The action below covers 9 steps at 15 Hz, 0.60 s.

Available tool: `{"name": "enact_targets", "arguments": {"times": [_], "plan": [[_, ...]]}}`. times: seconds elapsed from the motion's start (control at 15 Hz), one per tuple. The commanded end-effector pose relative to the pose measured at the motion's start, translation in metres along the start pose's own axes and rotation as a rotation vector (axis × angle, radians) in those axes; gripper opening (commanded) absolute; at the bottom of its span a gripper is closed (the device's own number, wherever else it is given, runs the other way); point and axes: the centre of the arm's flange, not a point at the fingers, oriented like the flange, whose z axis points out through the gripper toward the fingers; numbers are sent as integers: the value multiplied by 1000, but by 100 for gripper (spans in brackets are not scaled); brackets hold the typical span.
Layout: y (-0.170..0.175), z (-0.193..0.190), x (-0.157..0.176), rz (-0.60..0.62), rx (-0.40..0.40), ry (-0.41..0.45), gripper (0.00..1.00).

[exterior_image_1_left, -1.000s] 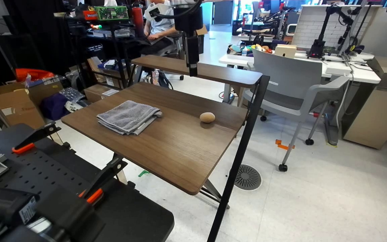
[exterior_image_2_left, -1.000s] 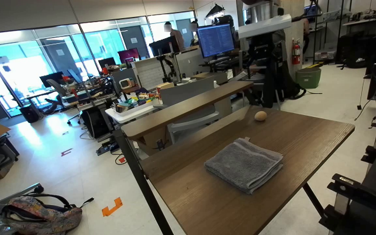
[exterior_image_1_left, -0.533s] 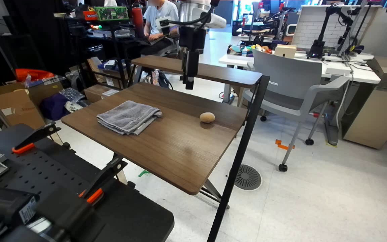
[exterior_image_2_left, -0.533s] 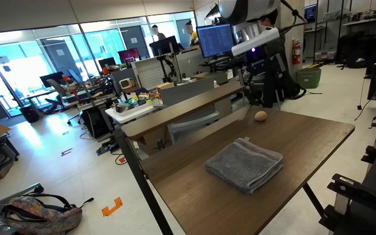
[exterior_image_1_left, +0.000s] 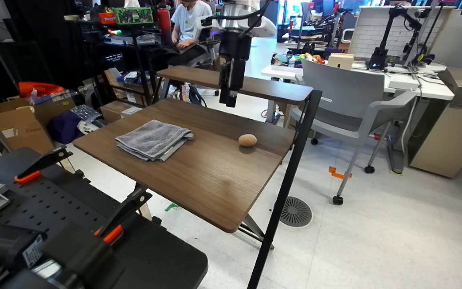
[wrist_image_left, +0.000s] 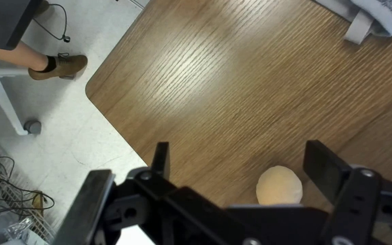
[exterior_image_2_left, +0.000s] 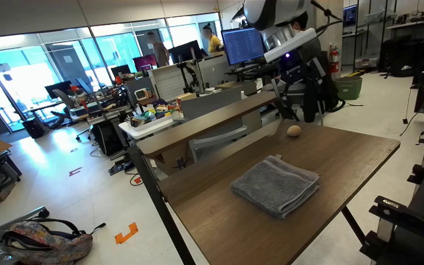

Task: Move the brown object to the left and use the grey towel to wipe the table

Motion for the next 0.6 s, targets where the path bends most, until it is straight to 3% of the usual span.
{"name": "enact_targets", "arguments": {"times": [0.0,0.13,0.53], "plan": [[0,0,0,0,0,0,100],[5,9,4,-143,-69,-24,100],[21,34,-4,-452,-170,31,100]]}}
